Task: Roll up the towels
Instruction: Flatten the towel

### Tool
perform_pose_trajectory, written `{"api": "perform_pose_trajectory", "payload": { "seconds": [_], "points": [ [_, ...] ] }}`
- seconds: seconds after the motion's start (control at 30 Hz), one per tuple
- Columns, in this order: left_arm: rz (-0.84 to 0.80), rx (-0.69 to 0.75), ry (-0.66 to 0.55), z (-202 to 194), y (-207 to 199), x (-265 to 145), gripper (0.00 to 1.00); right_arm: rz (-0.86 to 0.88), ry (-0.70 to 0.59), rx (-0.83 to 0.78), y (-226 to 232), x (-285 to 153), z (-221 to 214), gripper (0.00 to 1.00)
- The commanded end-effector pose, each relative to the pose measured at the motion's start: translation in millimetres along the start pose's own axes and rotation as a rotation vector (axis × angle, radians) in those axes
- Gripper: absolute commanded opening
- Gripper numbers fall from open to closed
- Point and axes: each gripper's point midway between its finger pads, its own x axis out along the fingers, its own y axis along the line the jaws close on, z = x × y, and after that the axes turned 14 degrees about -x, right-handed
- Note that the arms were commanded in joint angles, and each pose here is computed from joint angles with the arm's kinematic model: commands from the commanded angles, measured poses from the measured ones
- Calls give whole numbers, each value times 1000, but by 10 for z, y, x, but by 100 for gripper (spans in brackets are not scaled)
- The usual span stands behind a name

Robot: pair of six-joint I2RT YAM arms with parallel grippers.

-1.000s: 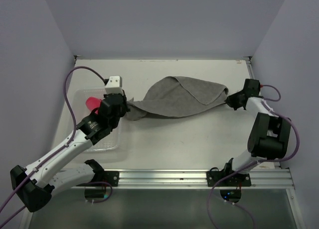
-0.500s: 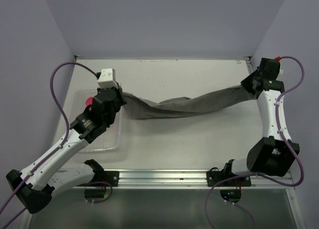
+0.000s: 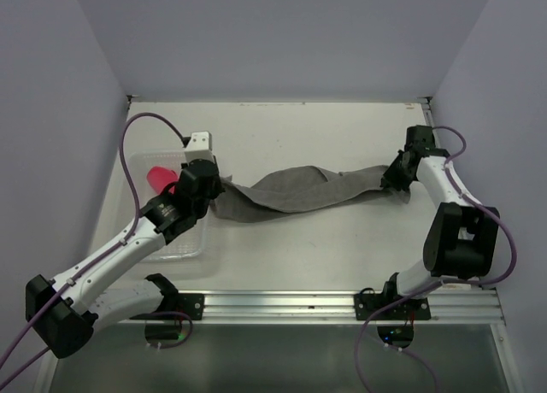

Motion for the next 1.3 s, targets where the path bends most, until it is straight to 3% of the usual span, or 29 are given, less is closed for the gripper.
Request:
{"api": "perform_pose_trajectory", "payload": {
  "seconds": [0.0,0.07,0.3,0.57,1.27],
  "points": [
    [0,-47,-8,-5,-4,25,0,24,-34,42,-38,-106,-6,23],
    [3,-41,-5,-25,-2,37,0,10,-34,76,-118,-94,-28,29],
    [48,-18,-8,-53,92,63,0,-15,-92,333,-557,-111,-40,37],
    [40,-30,-24,-22,116,73,0,18,-99,545,-985,71,-184,39],
    [-61,-85,4,-59,72,116,0,-185,-69,396,-1299,333,-71,43]
  ]
}}
